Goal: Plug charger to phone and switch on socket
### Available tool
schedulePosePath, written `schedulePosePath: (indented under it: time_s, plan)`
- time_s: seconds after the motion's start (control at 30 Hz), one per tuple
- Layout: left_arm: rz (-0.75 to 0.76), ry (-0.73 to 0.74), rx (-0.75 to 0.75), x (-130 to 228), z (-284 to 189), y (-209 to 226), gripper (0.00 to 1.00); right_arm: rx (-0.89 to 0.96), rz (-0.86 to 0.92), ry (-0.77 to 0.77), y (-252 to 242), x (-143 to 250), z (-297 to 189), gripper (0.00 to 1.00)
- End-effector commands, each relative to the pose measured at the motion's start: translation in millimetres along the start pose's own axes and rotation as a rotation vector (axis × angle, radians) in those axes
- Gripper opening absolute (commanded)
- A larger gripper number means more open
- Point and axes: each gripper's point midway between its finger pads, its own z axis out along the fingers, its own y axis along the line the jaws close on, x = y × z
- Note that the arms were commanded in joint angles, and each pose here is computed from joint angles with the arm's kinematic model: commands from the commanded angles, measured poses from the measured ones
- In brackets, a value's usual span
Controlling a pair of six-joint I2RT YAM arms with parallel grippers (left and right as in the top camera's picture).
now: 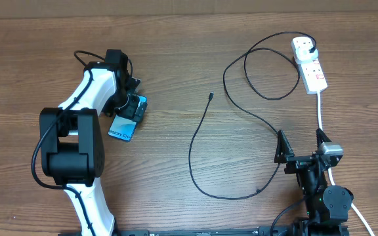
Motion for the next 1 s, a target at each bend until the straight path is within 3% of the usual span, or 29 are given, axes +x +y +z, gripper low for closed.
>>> schedulePosePath:
  time_s: [0.0,0.23,0.37,0.67,0.97]
  plan:
    - [-0.045,0.064,0.004,19,24,-4,1.00,-0.007,0.002,-0.001,1,2,0,1.00]
    - [-0.161,0.088,0.004,27,28,-6,1.00,-0.007,0.002,-0.001,1,2,0,1.00]
    - [-0.313,0.097,0.006,29,28,-8,0.98,-0.007,0.002,-0.001,1,2,0,1.00]
    - [-0.484,0.109,0.176,24,25,-38,0.78,-0.007,0.002,0.000,1,3,0,1.00]
    - [-0.565,0.110,0.241,19,23,-49,0.79,-0.007,0.002,0.000,1,3,0,1.00]
